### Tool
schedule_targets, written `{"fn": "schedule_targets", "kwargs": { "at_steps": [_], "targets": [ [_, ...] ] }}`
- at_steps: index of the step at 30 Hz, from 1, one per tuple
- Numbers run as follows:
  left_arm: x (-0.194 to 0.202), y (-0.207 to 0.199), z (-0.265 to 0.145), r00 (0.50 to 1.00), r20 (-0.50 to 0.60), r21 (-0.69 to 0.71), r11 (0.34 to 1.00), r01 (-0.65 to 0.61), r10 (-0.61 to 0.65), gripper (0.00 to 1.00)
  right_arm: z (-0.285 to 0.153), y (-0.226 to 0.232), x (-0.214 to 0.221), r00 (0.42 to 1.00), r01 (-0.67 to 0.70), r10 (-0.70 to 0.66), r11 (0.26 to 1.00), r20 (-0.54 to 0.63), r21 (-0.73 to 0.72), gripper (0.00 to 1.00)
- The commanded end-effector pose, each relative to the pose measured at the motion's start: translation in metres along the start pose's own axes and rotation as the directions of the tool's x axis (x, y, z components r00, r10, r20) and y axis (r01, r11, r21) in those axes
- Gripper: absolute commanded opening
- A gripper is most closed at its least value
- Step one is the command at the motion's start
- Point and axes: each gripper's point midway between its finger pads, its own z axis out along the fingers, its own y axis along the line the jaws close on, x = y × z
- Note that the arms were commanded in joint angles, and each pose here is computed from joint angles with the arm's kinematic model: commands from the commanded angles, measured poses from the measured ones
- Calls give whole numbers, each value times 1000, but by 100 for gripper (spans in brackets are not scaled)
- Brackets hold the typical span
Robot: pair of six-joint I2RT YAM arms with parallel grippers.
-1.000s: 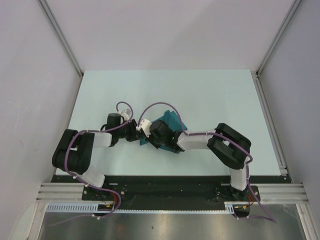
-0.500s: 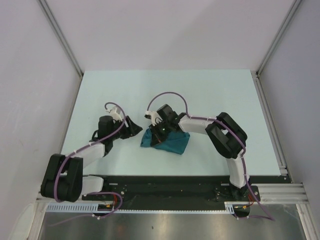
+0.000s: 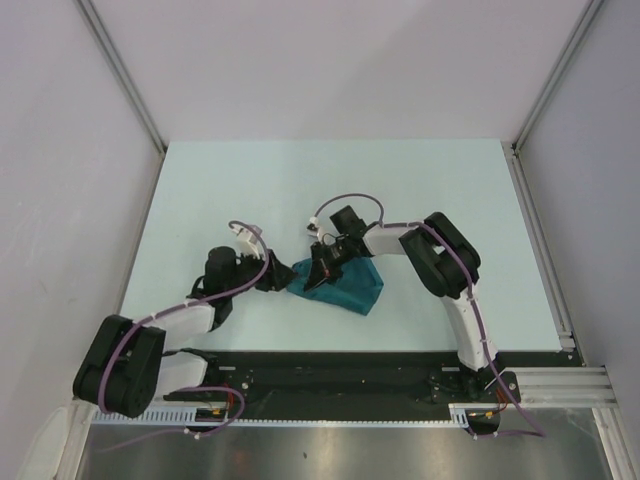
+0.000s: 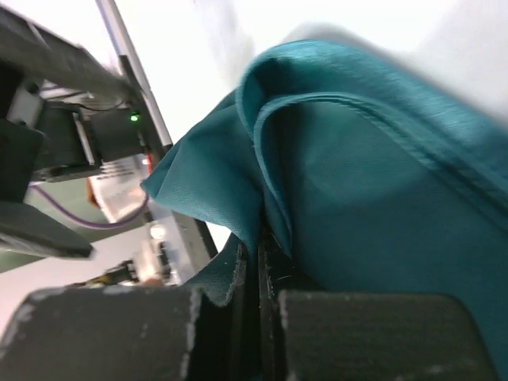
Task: Fold the napkin, place the utensils inside, and roll it up
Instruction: Roll the napkin with the utensil
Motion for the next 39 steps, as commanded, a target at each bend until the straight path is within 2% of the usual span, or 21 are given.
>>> {"fn": "schedule_targets", "kwargs": {
  "at_steps": [1, 7, 15, 18, 19, 22, 24, 29, 30, 39],
  "targets": [
    [-2, -15, 13, 996, 5, 80, 993, -88, 88, 63, -6, 4, -11, 997, -79, 79, 991, -4, -109, 0],
    [4, -17, 25, 996, -28, 108, 991, -76, 80, 56, -7, -11, -14, 994, -111, 112, 988, 5, -112, 0],
    [4, -18, 36, 998, -26, 122, 991, -62, 66, 42, -9, -19, -18, 994, -104, 107, 988, 24, -114, 0],
    [6, -17, 41, 997, -39, 128, 990, -56, 61, 32, -9, -20, -18, 994, -100, 103, 989, 26, -113, 0],
    [7, -16, 42, 997, -47, 124, 991, -51, 57, 23, -10, -21, -18, 994, -103, 107, 988, 26, -111, 0],
    [8, -10, 48, 996, -72, 99, 994, -39, 46, 7, -11, -18, -19, 995, -89, 92, 990, 31, -111, 1],
    [13, -1, 49, 995, -99, 53, 998, -25, 30, 0, -14, -15, -21, 996, -74, 79, 992, 41, -103, 7],
    [20, 15, 52, 987, -160, -49, 999, 13, -20, 0, -23, -10, -22, 997, -43, 46, 998, 60, -49, 25],
    [24, 17, 53, 983, -178, -54, 998, 24, -33, 0, -25, -7, -21, 997, -40, 43, 998, 59, -40, 32],
    [40, 31, 55, 965, -222, -123, 986, 112, -137, 0, -44, -1, -13, 996, 4, -10, 998, 90, 70, 54]
  ]
}}
